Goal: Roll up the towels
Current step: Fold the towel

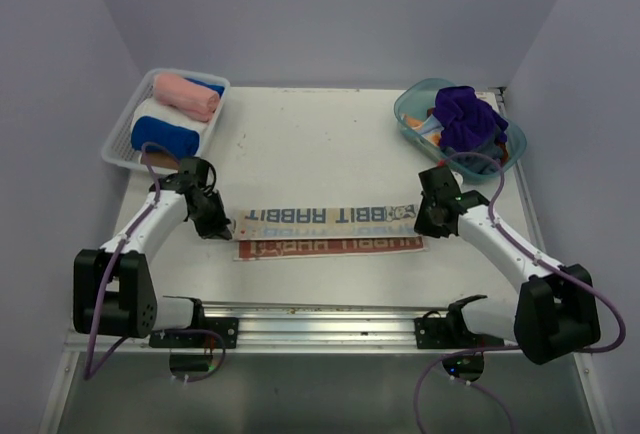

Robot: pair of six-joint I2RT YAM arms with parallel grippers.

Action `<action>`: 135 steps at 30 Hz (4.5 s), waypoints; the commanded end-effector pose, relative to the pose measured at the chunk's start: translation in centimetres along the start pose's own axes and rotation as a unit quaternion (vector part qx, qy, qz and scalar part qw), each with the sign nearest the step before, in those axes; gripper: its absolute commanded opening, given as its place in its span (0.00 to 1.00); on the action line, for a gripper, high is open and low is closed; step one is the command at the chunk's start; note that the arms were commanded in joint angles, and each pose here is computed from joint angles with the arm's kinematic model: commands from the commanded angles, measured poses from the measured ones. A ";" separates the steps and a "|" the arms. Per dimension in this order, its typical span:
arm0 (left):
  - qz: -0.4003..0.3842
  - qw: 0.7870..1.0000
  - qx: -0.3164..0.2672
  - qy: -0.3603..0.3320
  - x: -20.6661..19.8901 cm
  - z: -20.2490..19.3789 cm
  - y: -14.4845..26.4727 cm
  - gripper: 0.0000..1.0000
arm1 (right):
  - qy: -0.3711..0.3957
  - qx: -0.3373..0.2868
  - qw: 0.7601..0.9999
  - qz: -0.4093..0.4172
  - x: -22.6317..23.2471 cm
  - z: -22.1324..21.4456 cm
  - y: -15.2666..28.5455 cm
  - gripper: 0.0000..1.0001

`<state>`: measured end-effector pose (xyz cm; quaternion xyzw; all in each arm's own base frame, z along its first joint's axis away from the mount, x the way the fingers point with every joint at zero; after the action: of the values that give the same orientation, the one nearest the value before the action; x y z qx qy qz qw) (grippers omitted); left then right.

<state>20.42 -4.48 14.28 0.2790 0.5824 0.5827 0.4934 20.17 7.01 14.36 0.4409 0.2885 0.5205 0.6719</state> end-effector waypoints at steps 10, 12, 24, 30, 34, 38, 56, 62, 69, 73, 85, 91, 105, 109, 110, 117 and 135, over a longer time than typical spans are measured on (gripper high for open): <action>-0.023 0.998 -0.057 -0.007 -0.8 0.7 4.6 0.00 | -0.016 -0.032 0.999 -0.008 -0.8 0.4 2.2 0.00; -0.022 0.998 -0.052 -0.004 -0.6 0.2 4.6 0.00 | -0.015 -0.031 0.999 -0.011 -0.9 0.3 2.1 0.00; -0.032 0.999 -0.014 0.033 1.0 -3.3 1.3 0.00 | -0.022 0.004 0.999 -0.036 -1.7 -2.1 -0.3 0.00; -0.032 0.999 -0.012 0.034 0.9 -3.2 1.4 0.00 | -0.024 0.011 0.999 -0.036 -1.6 -2.2 -0.6 0.00; -0.036 0.999 -0.016 0.034 0.9 -3.2 1.6 0.00 | -0.028 0.005 0.999 -0.036 -1.6 -2.0 -0.4 0.00; -0.031 0.999 -0.011 0.038 1.0 -3.5 1.4 0.00 | -0.029 0.001 0.999 -0.038 -1.7 -2.1 -0.2 0.00; -0.088 0.992 -0.086 -0.004 -4.1 1.1 4.3 0.36 | -0.016 -0.055 0.998 0.019 0.9 2.3 2.7 0.23; -0.094 0.994 -0.048 -0.027 -6.6 1.1 0.5 0.27 | 0.005 -0.038 0.999 0.024 3.3 4.3 -0.2 0.03; -0.041 0.998 -0.040 -0.030 -6.5 2.9 -3.9 0.27 | 0.024 -0.013 0.999 -0.022 3.9 5.6 -4.6 0.02; -0.034 0.999 -0.025 -0.025 -6.3 3.4 -5.7 0.25 | 0.028 0.012 0.999 -0.045 3.7 4.9 -7.0 0.01; -0.009 0.996 -0.079 -0.041 -6.3 4.5 -2.1 0.27 | 0.030 -0.033 0.998 -0.049 2.0 5.1 -3.4 0.06; 0.026 0.998 -0.045 -0.030 -5.2 4.1 -5.9 0.25 | 0.032 0.003 0.996 -0.078 1.9 4.8 -7.3 0.04; 0.049 0.999 -0.019 -0.003 -3.4 5.2 -7.6 0.25 | -0.009 0.055 0.998 -0.007 1.7 -0.6 -5.5 0.03; 0.051 0.998 -0.029 -0.007 -4.0 6.7 -7.4 0.25 | 0.001 0.058 0.998 0.015 3.0 -2.2 -3.0 0.08; 0.055 0.998 -0.028 -0.007 -4.0 7.0 -7.3 0.25 | 0.007 0.059 0.998 0.020 3.4 -2.6 -2.6 0.09; 0.059 0.994 -0.091 -0.024 -4.8 9.1 -2.4 0.25 | -0.006 -0.006 1.000 -0.013 1.3 -1.8 0.9 0.35; 0.058 0.995 -0.076 -0.040 -3.2 6.3 -2.2 0.25 | -0.029 0.097 0.995 0.023 1.0 -4.8 -2.6 0.49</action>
<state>27.70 -5.41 14.62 0.2918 0.5035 0.6446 0.4957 16.68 8.25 10.44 0.5050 0.3296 0.4766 0.6396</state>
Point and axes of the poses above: each gripper's point midway between its finger pads, its own y axis back along the fingers, its own x axis along the line the jaws close on, z = x × y, the point moved 9 cm from there along y, back along the fingers, and after that the axes turned 1 degree about y, right-handed, at the moved point
